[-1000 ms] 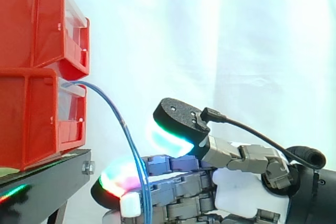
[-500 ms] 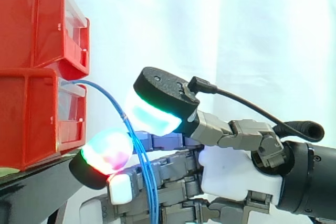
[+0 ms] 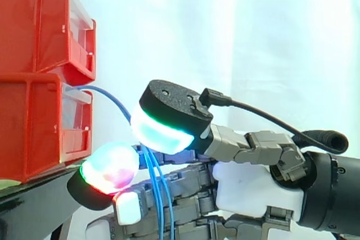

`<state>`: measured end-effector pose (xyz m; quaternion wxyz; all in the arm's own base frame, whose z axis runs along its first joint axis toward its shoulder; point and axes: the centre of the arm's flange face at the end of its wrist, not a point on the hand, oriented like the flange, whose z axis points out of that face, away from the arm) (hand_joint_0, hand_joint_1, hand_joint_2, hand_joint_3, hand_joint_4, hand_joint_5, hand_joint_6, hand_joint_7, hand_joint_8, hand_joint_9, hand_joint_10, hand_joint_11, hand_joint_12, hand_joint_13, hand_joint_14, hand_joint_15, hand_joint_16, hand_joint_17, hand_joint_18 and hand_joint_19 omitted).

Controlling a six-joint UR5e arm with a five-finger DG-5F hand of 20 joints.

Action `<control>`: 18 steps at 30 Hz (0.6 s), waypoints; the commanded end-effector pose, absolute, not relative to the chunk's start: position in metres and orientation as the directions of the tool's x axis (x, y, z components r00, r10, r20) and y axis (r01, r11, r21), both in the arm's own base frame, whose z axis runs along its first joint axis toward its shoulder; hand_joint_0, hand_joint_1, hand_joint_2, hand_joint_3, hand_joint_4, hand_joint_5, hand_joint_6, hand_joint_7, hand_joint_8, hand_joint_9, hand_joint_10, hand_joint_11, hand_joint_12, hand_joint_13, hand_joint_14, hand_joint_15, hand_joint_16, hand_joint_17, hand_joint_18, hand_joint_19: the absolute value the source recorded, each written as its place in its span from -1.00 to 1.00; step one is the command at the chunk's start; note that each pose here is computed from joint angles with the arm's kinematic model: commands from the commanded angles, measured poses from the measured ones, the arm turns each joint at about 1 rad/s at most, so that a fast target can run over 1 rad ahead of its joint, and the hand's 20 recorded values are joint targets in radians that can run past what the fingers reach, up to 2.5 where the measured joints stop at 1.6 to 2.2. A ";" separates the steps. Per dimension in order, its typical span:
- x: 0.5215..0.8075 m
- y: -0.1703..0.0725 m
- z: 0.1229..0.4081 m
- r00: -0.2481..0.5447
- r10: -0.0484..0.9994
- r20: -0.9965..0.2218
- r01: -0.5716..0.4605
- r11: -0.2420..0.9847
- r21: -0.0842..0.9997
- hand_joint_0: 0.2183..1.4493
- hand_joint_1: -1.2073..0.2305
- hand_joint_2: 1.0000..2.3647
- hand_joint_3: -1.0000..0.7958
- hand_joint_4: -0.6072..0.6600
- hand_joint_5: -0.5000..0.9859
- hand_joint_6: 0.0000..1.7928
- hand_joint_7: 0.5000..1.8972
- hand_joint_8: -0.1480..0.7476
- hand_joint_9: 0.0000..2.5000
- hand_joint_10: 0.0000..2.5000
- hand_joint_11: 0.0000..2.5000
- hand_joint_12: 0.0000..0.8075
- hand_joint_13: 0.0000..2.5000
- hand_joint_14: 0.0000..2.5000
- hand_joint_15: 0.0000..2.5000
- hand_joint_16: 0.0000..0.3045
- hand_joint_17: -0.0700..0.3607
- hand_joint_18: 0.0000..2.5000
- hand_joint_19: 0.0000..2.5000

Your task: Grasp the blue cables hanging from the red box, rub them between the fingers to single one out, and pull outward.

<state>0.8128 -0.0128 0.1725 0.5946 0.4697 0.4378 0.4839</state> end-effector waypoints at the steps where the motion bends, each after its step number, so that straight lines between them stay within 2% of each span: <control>1: 0.813 -0.017 0.173 0.148 0.988 -0.047 -0.167 0.071 0.983 -0.45 -0.30 -1.00 -0.42 0.23 -0.48 -0.28 -0.23 -0.06 -0.18 -0.99 -0.57 -0.18 -0.43 -0.99 -0.67 -0.68 -0.17 -0.59 -0.64; 6: 0.812 -0.022 0.173 0.143 0.990 -0.010 -0.167 0.034 0.985 -0.45 -0.27 -1.00 -0.41 0.23 -0.46 -0.36 -0.07 -0.04 -0.18 -0.99 -0.58 -0.18 -0.43 -0.99 -0.67 -0.68 -0.17 -0.58 -0.64; 11: 0.809 -0.026 0.184 0.145 0.989 -0.012 -0.154 0.034 0.988 -0.43 -0.27 -1.00 -0.39 0.22 -0.46 -0.31 -0.13 -0.05 -0.18 -0.99 -0.57 -0.18 -0.42 -0.99 -0.67 -0.69 -0.18 -0.57 -0.63; 13: 0.805 -0.028 0.192 0.146 0.989 -0.020 -0.127 0.039 0.991 -0.41 -0.27 -0.99 -0.36 0.20 -0.47 -0.24 -0.25 -0.05 -0.17 -0.99 -0.57 -0.19 -0.41 -0.99 -0.66 -0.69 -0.19 -0.57 -0.63; 18: 0.800 -0.030 0.199 0.150 0.988 -0.031 -0.092 0.045 0.995 -0.37 -0.31 -0.99 -0.29 0.18 -0.50 -0.16 -0.37 -0.04 -0.17 -0.99 -0.56 -0.19 -0.39 -0.99 -0.65 -0.70 -0.19 -0.55 -0.62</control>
